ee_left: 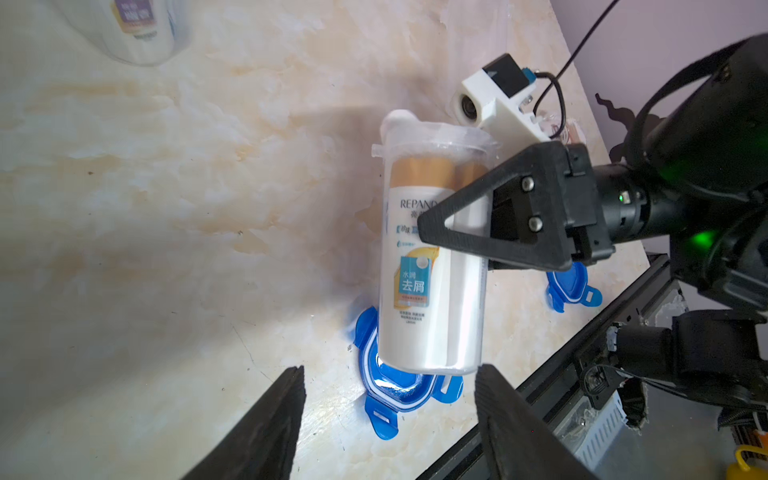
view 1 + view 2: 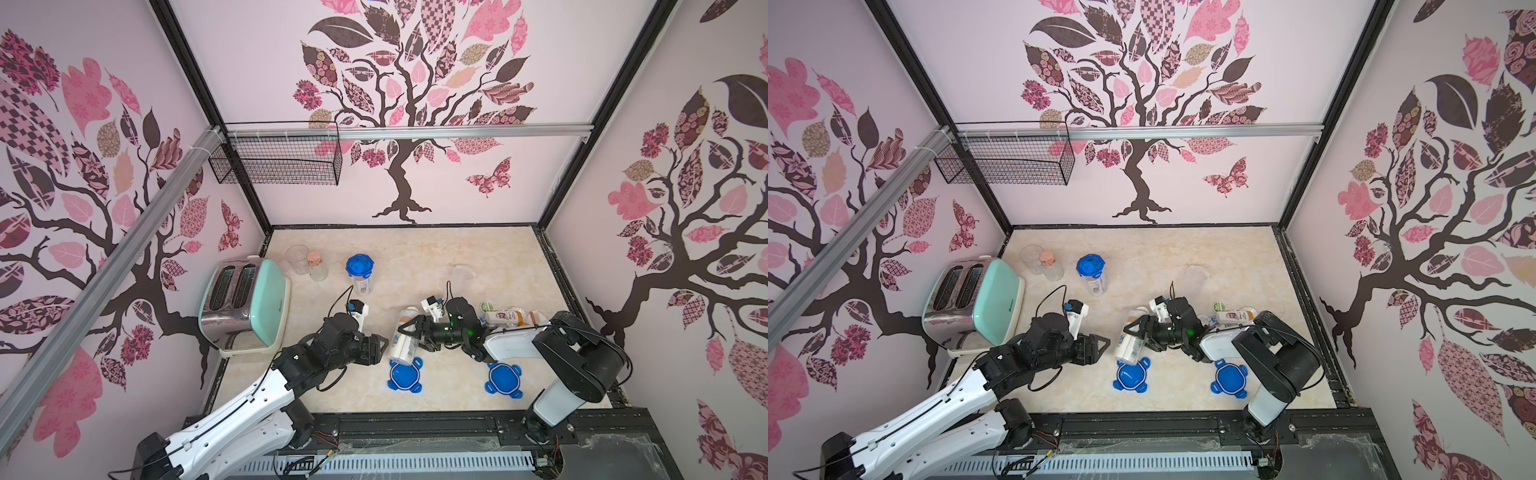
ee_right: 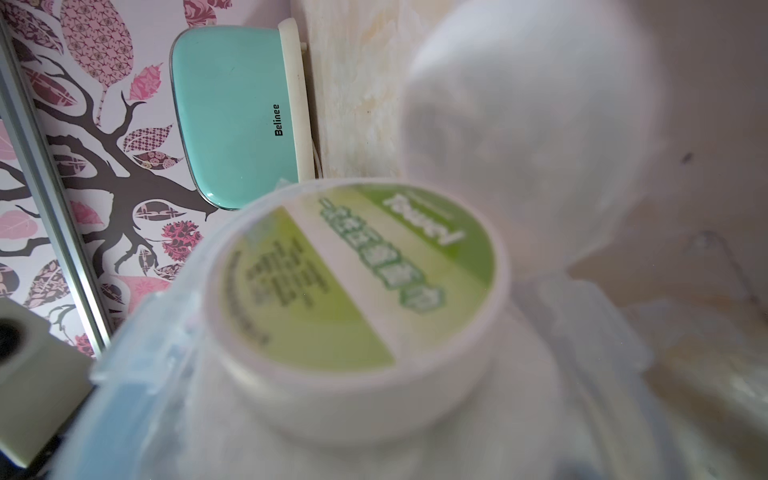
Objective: Take out toiletry kits
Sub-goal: 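Pour the toiletry kits out of the container.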
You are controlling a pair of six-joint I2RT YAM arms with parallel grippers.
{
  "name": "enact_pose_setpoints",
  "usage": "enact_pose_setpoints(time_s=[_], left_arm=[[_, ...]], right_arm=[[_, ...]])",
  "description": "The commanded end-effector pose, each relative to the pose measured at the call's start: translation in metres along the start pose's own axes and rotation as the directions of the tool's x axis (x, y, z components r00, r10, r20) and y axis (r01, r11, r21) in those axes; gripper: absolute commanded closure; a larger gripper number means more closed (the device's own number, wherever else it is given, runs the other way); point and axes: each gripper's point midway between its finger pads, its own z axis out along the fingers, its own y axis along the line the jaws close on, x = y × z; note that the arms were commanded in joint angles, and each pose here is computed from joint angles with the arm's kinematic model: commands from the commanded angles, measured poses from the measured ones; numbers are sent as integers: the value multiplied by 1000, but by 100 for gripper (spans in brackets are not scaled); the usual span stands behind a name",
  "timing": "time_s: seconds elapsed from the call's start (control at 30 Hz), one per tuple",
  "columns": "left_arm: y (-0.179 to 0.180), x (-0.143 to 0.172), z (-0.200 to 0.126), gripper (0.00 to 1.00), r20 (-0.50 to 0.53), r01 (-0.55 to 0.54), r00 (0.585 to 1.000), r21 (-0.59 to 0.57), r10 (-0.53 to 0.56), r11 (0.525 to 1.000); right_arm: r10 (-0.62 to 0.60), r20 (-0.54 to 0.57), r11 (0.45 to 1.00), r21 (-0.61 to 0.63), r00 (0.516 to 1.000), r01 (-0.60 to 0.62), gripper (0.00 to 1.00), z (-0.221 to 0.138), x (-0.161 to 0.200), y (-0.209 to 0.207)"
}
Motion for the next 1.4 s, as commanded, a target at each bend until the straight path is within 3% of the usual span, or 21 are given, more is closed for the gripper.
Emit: enact_pose_setpoints(time_s=[0.0,0.33,0.63,0.97,1.07,1.13,1.23,1.37], left_arm=[[-18,-8,7,25,55,-53,997,59,50,997],[-25,9,38,19,57,-149,988,92,144,985],[-30,18,49,16,61,-113,993,155,105,981],[-19,18,61,17,53,-52,997,98,47,994],[-20,11,55,24,89,-38,996,99,30,994],[-20,4,49,35,118,-36,993,91,25,995],[-19,0,43,54,122,-48,992,69,39,996],[-19,-6,36,69,92,-72,993,23,69,997]], right_arm=[[35,-67,990,-132,997,-44,49,1,-4,39],[105,-106,983,-142,989,-119,49,3,-3,34],[161,-124,969,-170,979,-181,47,3,-4,34],[199,-141,956,-190,970,-224,47,4,-4,35],[203,-139,955,-188,969,-227,46,4,-4,34],[209,-139,955,-185,968,-232,44,4,-4,32],[218,-136,955,-174,966,-240,30,4,-3,29],[214,-130,963,-135,968,-231,16,6,-2,21]])
